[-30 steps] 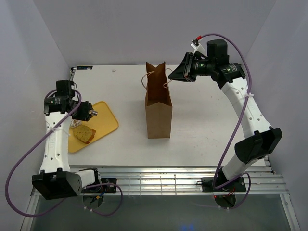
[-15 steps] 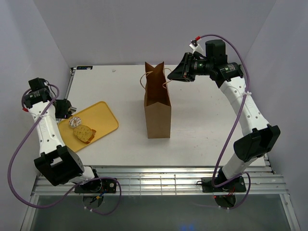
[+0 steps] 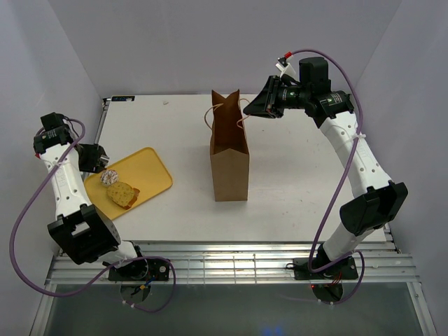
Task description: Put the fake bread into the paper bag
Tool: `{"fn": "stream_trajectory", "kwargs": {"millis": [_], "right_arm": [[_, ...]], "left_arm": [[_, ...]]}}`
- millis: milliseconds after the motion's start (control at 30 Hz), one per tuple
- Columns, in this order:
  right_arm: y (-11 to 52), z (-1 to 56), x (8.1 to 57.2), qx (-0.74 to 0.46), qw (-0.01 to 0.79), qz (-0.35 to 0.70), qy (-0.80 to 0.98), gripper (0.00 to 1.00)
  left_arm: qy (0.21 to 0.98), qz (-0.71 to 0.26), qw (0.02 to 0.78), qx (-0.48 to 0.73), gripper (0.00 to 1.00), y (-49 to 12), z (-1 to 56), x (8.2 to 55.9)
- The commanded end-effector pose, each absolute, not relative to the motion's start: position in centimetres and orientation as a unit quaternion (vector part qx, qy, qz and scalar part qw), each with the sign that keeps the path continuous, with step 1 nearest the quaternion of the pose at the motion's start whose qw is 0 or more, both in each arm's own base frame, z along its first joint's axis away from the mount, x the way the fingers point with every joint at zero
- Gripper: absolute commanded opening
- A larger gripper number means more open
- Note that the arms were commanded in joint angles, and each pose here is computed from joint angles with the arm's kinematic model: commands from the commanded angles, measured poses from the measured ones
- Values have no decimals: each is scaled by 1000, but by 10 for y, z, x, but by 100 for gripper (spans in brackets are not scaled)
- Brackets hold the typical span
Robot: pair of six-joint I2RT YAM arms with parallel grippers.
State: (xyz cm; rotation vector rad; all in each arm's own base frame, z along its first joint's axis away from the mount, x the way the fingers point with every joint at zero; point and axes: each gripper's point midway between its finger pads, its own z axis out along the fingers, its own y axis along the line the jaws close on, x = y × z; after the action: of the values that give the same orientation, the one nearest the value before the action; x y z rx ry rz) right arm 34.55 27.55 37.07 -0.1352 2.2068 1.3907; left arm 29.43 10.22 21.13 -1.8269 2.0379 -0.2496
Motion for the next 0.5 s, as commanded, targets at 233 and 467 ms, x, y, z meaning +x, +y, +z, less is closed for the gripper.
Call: {"fn": "stream_trajectory", "kwargs": {"millis": [233, 467], "right_arm": [[275, 392, 346, -65, 289, 528, 796, 23], [274, 391, 346, -62, 288, 527, 798, 23]], "left_arm": [[736, -95, 192, -642, 48, 104, 205, 298], [740, -99, 181, -641, 49, 102, 191, 298]]}}
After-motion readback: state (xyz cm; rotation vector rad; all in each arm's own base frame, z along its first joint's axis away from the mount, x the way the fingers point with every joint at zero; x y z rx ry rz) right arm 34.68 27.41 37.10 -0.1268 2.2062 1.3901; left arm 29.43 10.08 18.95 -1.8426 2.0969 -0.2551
